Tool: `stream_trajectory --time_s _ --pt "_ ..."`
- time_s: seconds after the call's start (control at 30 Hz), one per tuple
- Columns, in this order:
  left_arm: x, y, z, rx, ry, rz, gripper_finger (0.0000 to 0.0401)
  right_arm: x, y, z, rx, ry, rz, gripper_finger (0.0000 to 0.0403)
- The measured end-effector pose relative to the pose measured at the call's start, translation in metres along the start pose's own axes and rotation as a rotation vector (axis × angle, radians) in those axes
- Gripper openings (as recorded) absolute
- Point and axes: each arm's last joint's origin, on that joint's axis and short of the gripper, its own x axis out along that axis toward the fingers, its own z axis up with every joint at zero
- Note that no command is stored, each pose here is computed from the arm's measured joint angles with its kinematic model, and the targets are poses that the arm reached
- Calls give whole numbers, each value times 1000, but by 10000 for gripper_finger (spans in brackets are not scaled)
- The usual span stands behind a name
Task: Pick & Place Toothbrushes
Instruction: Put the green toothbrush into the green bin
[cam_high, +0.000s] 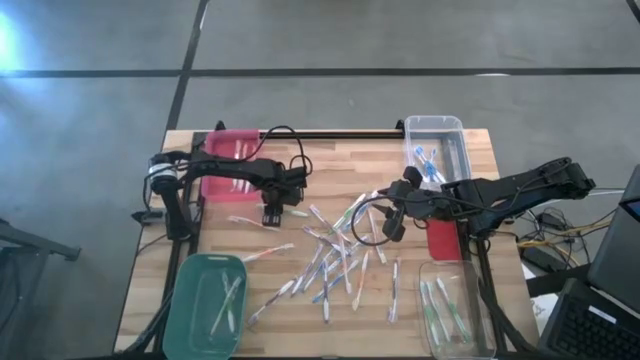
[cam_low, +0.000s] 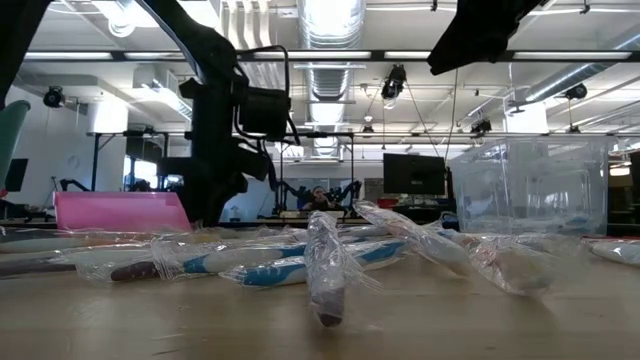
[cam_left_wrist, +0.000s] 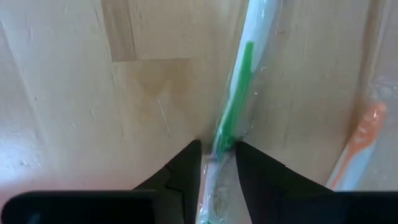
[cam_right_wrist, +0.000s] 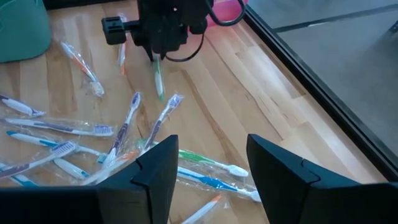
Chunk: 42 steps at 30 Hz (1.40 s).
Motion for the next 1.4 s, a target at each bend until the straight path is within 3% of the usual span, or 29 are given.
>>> stream_trajectory --time_s 0.63,1.03,1.2,1.4 --pt "1 -3 1 4 0 3 45 1 0 -1 -3 7 3 128" --pt "0 -4 1 3 2 -8 38 1 0 -1 -3 7 3 95" --pt "-10 -6 2 7 27 -45 37 1 0 -1 -3 7 3 79" --pt "-38 -10 8 28 -10 -18 37 1 0 -1 -3 7 4 64"
